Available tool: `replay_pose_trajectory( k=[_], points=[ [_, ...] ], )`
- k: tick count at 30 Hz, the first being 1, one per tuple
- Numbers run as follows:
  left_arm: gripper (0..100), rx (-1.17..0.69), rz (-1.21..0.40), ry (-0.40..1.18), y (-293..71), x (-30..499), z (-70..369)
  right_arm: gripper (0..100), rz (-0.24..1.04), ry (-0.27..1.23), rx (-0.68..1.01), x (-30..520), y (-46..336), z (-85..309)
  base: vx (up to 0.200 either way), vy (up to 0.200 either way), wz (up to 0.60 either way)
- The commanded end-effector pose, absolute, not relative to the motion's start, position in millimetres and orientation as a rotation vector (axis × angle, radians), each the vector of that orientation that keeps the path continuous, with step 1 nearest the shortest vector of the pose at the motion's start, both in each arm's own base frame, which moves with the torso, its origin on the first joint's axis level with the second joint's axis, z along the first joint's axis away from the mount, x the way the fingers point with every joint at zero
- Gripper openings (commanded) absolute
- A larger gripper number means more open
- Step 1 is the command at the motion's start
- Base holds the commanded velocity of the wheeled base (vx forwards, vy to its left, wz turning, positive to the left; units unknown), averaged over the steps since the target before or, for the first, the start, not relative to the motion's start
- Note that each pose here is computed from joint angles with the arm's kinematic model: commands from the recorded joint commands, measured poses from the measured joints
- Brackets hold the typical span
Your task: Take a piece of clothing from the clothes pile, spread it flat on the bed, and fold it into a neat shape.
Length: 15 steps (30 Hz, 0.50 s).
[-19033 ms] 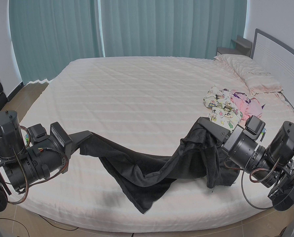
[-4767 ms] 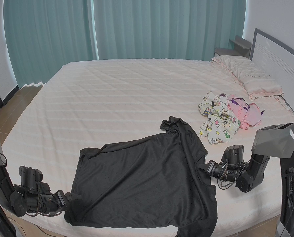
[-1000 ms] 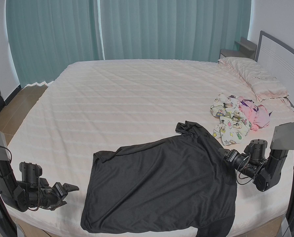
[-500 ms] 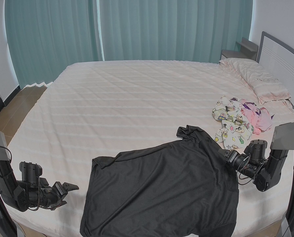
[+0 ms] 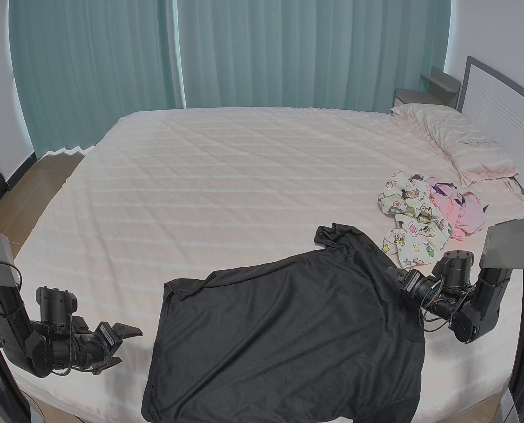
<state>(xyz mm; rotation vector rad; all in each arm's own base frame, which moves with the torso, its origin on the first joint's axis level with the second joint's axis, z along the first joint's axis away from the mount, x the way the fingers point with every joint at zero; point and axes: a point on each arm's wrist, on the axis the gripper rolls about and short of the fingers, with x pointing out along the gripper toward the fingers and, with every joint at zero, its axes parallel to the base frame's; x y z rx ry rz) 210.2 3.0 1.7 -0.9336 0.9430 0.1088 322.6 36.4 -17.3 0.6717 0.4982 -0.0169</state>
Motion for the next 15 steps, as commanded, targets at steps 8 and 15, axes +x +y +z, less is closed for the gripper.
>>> replay_pose_trajectory(
  k=[8, 15],
  points=[
    [100, -0.972, 0.119, 0.941, -5, 212, 4, 100, -0.015, 0.503, 0.672, 323, 37, -19, 0.000, 0.000, 0.00],
    [100, -1.015, 0.152, 0.740, -12, 249, 22, 100, 0.002, 0.520, 0.678, 320, 43, -22, 0.000, 0.000, 0.00]
  ],
)
